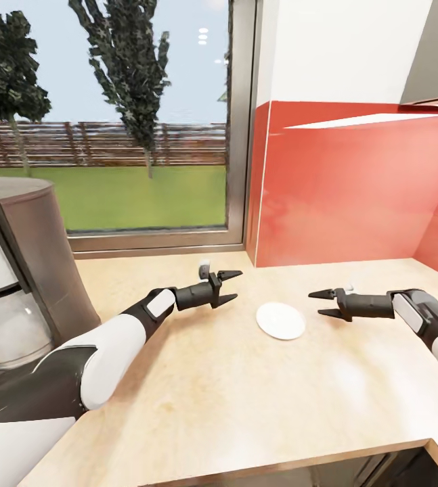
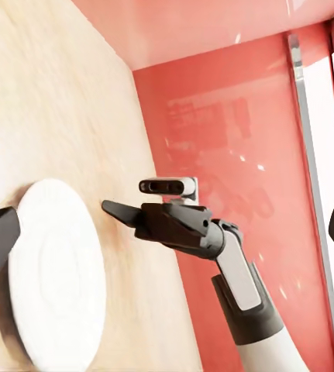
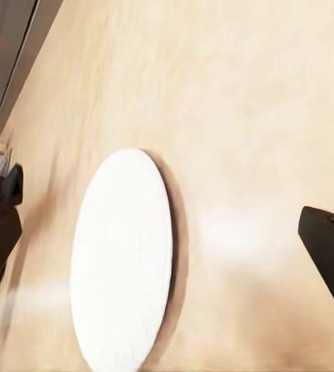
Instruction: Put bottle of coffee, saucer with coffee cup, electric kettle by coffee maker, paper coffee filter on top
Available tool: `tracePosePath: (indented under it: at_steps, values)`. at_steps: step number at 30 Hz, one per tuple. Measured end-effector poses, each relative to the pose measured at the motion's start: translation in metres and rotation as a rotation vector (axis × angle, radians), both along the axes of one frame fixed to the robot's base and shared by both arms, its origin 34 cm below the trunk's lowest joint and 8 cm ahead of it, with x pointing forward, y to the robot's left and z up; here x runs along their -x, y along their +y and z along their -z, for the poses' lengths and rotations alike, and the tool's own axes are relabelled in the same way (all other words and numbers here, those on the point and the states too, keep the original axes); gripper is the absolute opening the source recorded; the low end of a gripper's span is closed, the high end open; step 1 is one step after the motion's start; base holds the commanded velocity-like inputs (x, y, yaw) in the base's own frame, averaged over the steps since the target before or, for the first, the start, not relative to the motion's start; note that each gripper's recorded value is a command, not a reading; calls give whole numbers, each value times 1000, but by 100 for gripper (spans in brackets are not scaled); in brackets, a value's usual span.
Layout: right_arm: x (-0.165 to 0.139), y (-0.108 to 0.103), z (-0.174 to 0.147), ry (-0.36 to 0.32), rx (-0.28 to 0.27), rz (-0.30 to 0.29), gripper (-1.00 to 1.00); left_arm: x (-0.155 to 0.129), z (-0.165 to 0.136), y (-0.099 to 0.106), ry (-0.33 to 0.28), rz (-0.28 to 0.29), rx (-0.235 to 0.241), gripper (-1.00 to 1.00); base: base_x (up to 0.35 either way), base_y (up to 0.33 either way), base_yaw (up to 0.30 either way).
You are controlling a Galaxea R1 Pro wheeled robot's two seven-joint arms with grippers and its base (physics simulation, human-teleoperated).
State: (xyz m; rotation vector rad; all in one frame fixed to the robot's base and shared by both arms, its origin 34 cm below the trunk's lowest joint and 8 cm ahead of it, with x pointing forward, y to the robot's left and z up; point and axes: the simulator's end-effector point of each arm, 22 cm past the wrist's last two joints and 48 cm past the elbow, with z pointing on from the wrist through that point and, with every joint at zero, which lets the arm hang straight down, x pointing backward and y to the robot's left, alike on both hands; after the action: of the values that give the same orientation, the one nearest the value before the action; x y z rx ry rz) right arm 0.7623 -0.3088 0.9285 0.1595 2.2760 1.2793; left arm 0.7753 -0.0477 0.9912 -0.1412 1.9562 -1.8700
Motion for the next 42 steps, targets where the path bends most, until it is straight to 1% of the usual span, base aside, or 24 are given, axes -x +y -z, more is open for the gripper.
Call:
tracePosePath:
  at_steps: [5, 8, 11, 14, 25, 34, 42]
  values:
    - [1, 6, 6, 16, -10, -3, 100, 0, 0, 0, 1, 0, 1, 100, -30, 0, 0]
    - [3, 8, 11, 29, -3, -6, 100, 0, 0, 0, 1, 0, 1, 100, -59, 0, 0]
    - [3, 15, 13, 34, -8, -15, 100, 0, 0, 0, 1, 0, 0, 100, -183, 0, 0]
    - [3, 19, 14, 36, -11, -21, 100, 0, 0, 0, 0, 0, 0, 100, -48, 0, 0]
    - [3, 25, 15, 37, -11, -29, 100, 0, 0, 0, 0, 0, 1, 100, -6, 0, 0]
    - [3, 39, 15, 36, -21, -50, 100, 0, 0, 0, 0, 0, -1, 100, 0, 0, 0]
    - [2, 42, 14, 33, -22, -55, 100, 0, 0, 0, -1, 0, -1, 100, 0, 0, 0]
